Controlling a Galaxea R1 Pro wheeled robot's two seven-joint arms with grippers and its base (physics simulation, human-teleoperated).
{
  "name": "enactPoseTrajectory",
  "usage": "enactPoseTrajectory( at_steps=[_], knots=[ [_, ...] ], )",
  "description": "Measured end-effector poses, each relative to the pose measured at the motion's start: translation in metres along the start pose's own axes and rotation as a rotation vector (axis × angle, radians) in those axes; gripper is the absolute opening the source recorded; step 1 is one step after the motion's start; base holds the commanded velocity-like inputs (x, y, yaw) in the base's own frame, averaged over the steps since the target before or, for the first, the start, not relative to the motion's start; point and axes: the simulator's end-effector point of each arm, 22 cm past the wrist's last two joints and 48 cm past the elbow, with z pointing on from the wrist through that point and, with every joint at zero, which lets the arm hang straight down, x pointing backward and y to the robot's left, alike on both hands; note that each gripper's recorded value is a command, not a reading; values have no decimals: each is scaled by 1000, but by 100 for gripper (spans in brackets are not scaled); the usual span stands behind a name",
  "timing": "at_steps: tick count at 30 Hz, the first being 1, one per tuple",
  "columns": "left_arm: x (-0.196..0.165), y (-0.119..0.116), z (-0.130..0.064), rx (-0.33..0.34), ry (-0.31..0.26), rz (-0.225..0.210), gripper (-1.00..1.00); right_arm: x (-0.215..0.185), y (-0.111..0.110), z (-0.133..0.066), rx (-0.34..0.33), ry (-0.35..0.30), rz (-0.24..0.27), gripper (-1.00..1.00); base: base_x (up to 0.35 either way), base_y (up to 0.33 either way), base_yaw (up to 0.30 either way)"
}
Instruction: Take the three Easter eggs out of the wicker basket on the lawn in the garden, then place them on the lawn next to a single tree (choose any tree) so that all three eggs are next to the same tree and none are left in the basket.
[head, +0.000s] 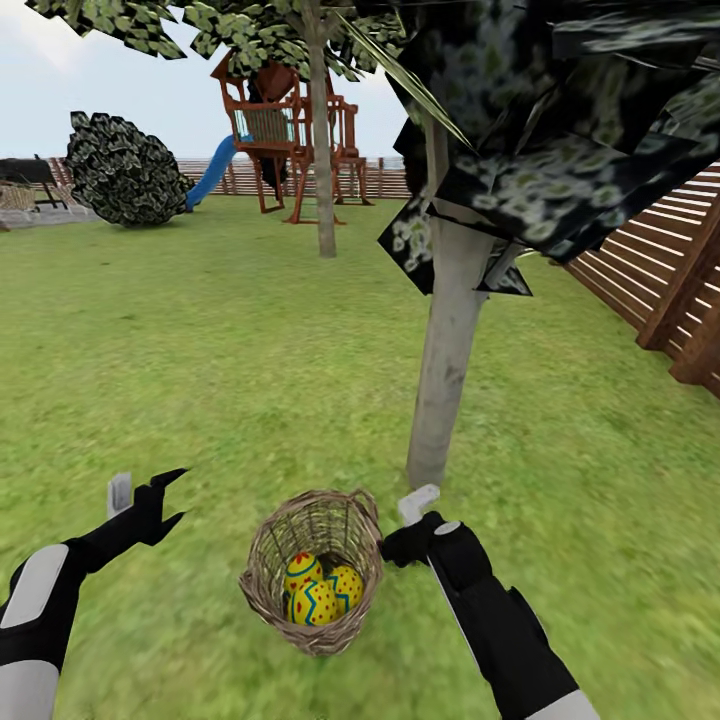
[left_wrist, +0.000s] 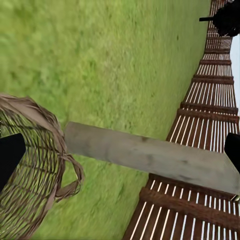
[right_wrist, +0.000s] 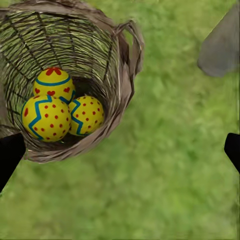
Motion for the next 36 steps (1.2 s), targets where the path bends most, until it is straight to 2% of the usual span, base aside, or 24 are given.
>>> enactPoseTrajectory(
  at_steps=[2,6,8,9,12,21,36],
  knots=[
    [-1,0,0,-1,-1,1,100,-11,1,-7,2,-21,2,100,0,0,13],
    [-1,0,0,-1,-2,1,100,-16,16,-16,-18,-6,-12,100,0,0,4],
    [-1,0,-1,-1,-2,1,100,-22,35,-19,-44,-10,-34,100,0,0,1],
    [-1,0,0,-1,-1,1,100,-27,58,-21,-75,-16,-72,100,0,0,0],
    [-1,0,0,-1,-1,1,100,-32,77,-23,-93,-22,-124,100,0,0,0],
    [1,0,1,0,2,0,100,-27,82,-20,-92,-8,-153,100,20,0,22],
    [4,12,6,-22,7,-4,100,-9,93,-8,-113,33,-169,100,0,0,160]
  ],
)
